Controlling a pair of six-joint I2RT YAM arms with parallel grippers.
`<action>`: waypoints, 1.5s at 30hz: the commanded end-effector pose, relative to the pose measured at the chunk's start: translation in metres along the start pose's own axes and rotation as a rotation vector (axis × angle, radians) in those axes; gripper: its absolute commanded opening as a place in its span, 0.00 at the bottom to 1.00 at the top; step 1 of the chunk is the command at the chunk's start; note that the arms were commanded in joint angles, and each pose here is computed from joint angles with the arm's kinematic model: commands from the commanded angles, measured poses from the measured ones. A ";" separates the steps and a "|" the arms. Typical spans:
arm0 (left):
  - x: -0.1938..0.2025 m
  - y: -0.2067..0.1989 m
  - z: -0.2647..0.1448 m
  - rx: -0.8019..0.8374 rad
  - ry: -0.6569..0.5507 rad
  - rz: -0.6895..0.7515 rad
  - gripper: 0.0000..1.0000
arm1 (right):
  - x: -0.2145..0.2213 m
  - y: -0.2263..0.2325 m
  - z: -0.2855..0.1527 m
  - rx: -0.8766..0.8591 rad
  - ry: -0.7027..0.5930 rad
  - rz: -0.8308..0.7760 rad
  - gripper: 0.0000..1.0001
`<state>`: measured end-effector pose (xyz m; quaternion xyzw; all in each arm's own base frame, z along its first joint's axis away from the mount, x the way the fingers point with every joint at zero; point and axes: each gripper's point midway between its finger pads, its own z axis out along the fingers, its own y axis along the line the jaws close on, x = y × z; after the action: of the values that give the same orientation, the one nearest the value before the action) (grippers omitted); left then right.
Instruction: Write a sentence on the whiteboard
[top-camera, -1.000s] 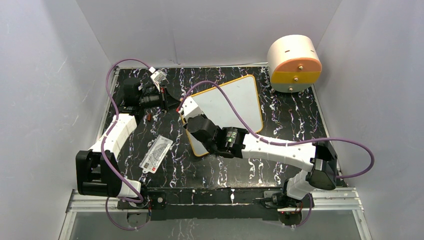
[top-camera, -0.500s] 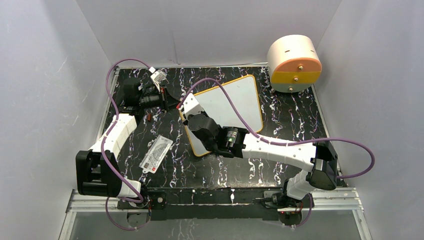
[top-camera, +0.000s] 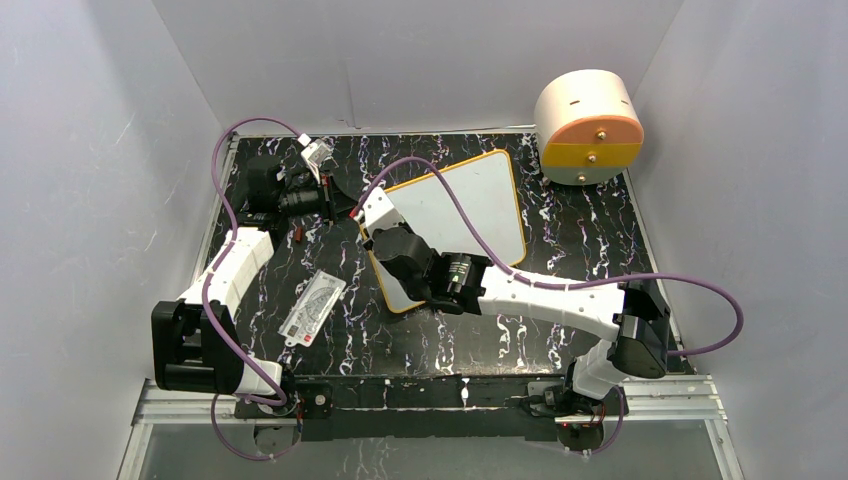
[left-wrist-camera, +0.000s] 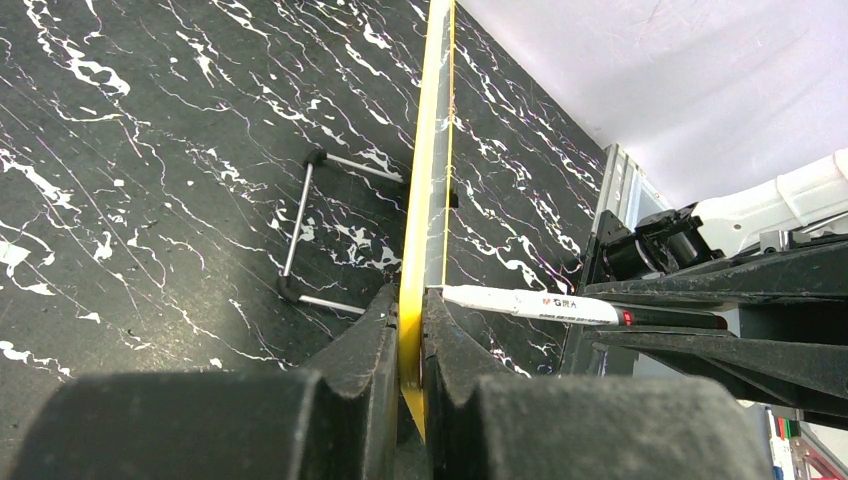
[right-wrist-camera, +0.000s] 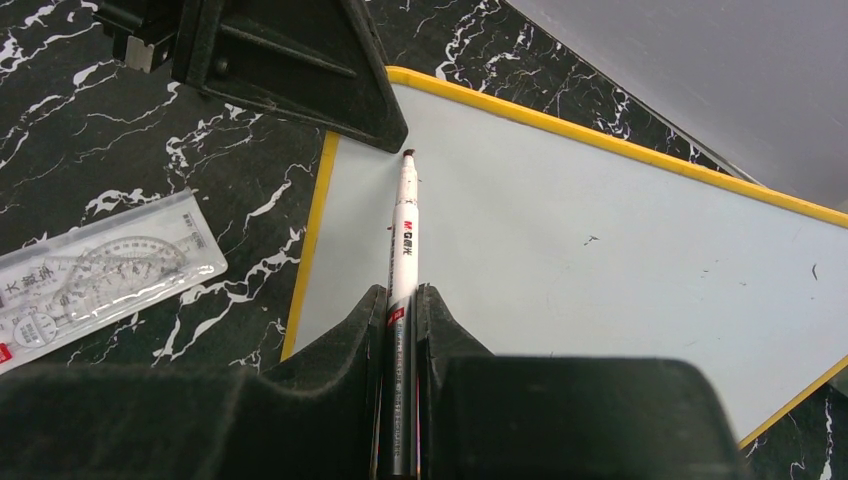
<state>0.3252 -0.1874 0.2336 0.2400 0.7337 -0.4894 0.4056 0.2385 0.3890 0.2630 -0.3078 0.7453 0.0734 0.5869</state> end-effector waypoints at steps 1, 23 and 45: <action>0.006 -0.002 0.001 -0.016 0.011 0.040 0.00 | -0.028 -0.005 0.002 0.013 -0.066 0.053 0.00; 0.007 -0.002 0.002 -0.013 0.015 0.036 0.00 | -0.014 -0.023 0.002 0.095 -0.007 0.040 0.00; 0.008 0.000 0.002 -0.021 0.018 0.038 0.00 | 0.008 -0.023 -0.005 0.077 0.072 0.052 0.00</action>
<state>0.3264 -0.1868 0.2326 0.2398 0.7353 -0.4854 0.4077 0.2421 0.3675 0.2472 -0.2931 0.7724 0.0355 0.5623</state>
